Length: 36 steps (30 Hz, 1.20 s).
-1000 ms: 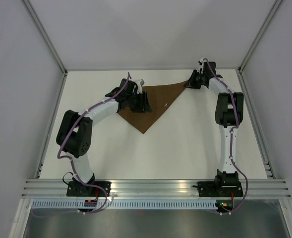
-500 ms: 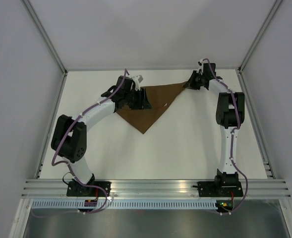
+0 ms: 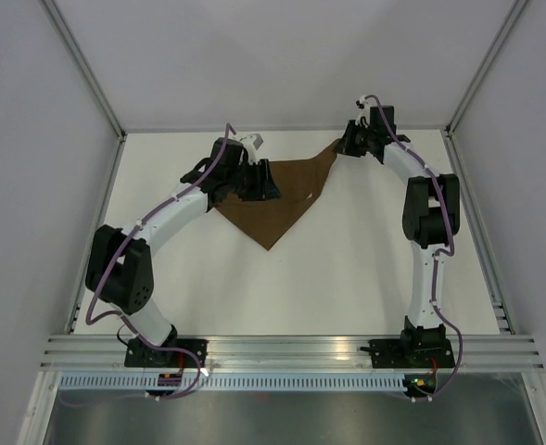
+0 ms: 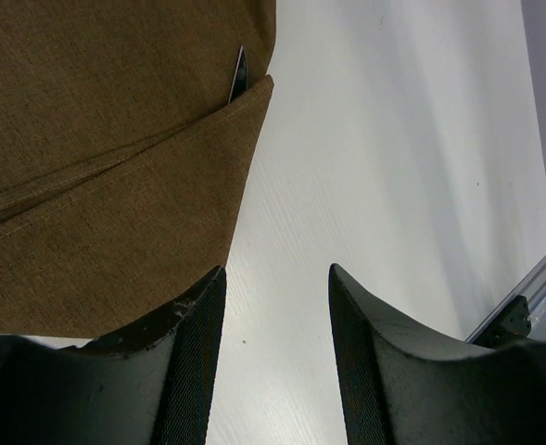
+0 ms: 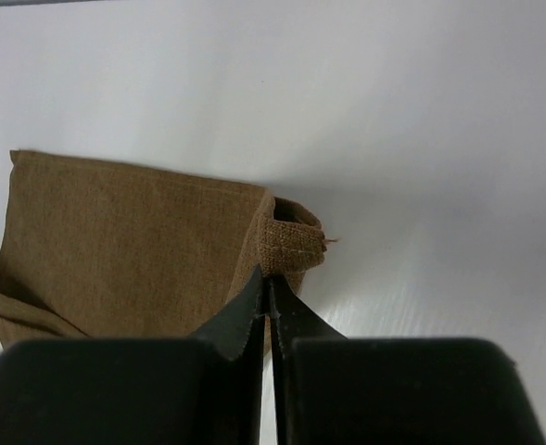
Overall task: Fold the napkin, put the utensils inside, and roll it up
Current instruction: Fold the napkin at the center of the board.
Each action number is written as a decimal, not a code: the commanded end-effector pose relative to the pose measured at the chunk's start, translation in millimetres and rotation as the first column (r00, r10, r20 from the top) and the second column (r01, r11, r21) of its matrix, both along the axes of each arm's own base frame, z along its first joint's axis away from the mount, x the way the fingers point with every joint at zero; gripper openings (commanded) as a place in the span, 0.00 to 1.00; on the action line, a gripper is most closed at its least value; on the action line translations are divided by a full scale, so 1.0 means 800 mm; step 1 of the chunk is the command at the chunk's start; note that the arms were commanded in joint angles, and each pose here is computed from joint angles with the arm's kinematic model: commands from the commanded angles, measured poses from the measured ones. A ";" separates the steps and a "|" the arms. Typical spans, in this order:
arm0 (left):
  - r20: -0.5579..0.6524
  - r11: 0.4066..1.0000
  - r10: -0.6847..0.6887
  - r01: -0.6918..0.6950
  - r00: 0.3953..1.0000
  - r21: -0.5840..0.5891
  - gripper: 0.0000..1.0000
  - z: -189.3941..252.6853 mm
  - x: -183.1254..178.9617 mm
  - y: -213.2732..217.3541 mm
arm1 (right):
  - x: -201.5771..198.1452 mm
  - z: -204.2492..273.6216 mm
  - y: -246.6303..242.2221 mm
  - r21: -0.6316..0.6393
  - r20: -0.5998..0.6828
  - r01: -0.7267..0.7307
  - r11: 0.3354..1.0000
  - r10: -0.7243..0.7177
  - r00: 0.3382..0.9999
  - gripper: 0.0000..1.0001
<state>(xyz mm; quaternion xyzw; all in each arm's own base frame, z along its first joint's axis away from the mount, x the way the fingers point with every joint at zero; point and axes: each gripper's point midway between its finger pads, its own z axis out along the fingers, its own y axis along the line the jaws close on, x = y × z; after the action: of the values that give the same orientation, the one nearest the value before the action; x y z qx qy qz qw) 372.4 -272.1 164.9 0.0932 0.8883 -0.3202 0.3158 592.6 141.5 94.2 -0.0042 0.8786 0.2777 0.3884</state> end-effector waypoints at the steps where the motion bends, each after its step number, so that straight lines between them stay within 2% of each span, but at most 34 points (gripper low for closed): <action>1: 0.048 0.998 0.032 -0.029 0.998 -0.049 0.54 0.039 -0.004 0.001 | -0.003 0.066 0.013 -0.051 0.149 -0.051 0.997 0.058 0.987 0.05; 6: 0.081 0.996 0.072 -0.067 0.994 -0.066 0.54 0.062 -0.009 0.010 | -0.027 0.094 0.048 -0.109 0.210 -0.125 0.986 0.146 0.967 0.04; 9: 0.113 0.990 0.125 -0.117 0.986 -0.079 0.54 0.081 -0.011 0.022 | -0.045 0.092 0.065 -0.162 0.219 -0.164 0.973 0.198 0.956 0.04; 12: 0.153 0.979 0.189 -0.175 0.970 -0.102 0.54 0.106 -0.014 0.038 | -0.079 0.104 0.106 -0.203 0.241 -0.241 0.949 0.287 0.927 0.04; 21: 0.246 0.942 0.322 -0.283 0.914 -0.183 0.54 0.172 -0.032 0.080 | -0.170 0.086 0.191 -0.289 0.193 -0.428 0.856 0.490 0.850 0.03; 27: 0.259 0.936 0.335 -0.288 0.906 -0.202 0.54 0.185 -0.043 0.087 | -0.217 0.062 0.235 -0.348 0.145 -0.513 0.784 0.586 0.797 0.02; 36: 0.249 0.939 0.327 -0.283 0.912 -0.194 0.54 0.177 -0.051 0.089 | -0.270 0.018 0.261 -0.423 0.067 -0.597 0.682 0.680 0.730 0.00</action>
<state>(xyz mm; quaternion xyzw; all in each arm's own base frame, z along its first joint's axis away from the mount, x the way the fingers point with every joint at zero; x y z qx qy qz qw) 336.9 -204.2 302.9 -0.0098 0.8137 -0.3116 0.4907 381.2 349.0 93.7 -0.3925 0.8251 0.2334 0.3326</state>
